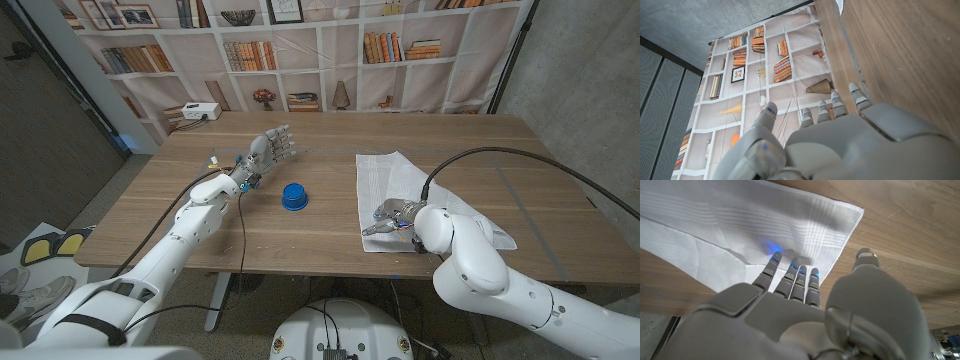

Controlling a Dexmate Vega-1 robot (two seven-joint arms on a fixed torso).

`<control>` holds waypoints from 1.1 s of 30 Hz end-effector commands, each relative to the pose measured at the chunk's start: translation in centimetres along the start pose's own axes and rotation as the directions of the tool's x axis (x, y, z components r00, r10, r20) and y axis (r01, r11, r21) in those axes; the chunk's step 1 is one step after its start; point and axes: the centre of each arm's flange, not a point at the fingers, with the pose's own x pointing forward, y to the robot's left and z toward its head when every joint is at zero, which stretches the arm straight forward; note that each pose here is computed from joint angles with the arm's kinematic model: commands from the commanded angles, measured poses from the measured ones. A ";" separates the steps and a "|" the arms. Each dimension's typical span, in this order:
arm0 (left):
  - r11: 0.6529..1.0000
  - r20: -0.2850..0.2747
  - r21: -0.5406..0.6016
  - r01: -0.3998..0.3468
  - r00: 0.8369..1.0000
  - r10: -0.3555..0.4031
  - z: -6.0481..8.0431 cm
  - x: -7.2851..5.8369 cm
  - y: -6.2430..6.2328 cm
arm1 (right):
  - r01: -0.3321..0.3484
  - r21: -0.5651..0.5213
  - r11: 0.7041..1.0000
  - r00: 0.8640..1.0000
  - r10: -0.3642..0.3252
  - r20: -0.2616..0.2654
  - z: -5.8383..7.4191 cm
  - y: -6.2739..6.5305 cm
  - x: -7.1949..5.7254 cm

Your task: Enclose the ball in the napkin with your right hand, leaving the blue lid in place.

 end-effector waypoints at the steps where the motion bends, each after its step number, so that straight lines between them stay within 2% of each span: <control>1: 1.000 0.006 0.000 0.015 1.000 -0.015 0.0 0.1 -0.4 | 0.452 -0.380 0.807 0.839 -0.529 -0.124 -1.2 -0.6 -3.2; 3: 1.000 0.005 0.000 0.015 1.000 -0.015 0.0 0.1 -0.4 | 0.434 -0.388 0.813 0.844 -0.517 -0.140 -1.4 -0.2 -2.9; 8: 1.000 0.007 -0.002 0.015 1.000 -0.015 0.0 0.0 -0.4 | 0.349 -0.402 0.847 0.871 -0.451 -0.194 -2.3 0.4 -2.0; 10: 1.000 0.007 -0.005 0.014 1.000 -0.014 0.0 0.0 -0.3 | 0.317 -0.409 0.856 0.877 -0.429 -0.218 -2.5 0.5 -1.8; 12: 1.000 0.006 -0.007 0.013 1.000 -0.013 -0.1 -0.1 -0.2 | 0.265 -0.384 0.884 0.895 -0.374 -0.243 -2.7 0.5 -1.5; 14: 1.000 0.005 -0.006 0.010 1.000 -0.010 -0.1 -0.1 -0.1 | 0.239 -0.348 0.906 0.912 -0.333 -0.240 -2.9 0.5 -1.5; 16: 1.000 0.003 -0.009 0.006 1.000 -0.006 -0.2 -0.1 0.0 | 0.231 -0.350 0.908 0.915 -0.325 -0.241 -2.7 0.6 -1.5; 19: 1.000 0.001 -0.012 0.005 1.000 -0.005 -0.3 -0.1 0.2 | 0.222 -0.332 0.917 0.926 -0.305 -0.224 -2.4 0.8 -1.6; 30: 1.000 -0.006 -0.021 0.013 1.000 -0.013 -0.6 0.6 0.7 | 0.213 -0.321 0.923 0.941 -0.282 -0.188 -0.8 1.4 -1.8; 31: 1.000 -0.006 -0.022 0.013 1.000 -0.013 -0.6 0.7 0.7 | 0.205 -0.316 0.926 0.947 -0.269 -0.176 -0.5 1.6 -1.8; 33: 1.000 -0.005 -0.024 0.014 1.000 -0.014 -0.6 0.8 0.8 | 0.194 -0.315 0.929 0.951 -0.257 -0.173 -0.2 1.8 -1.7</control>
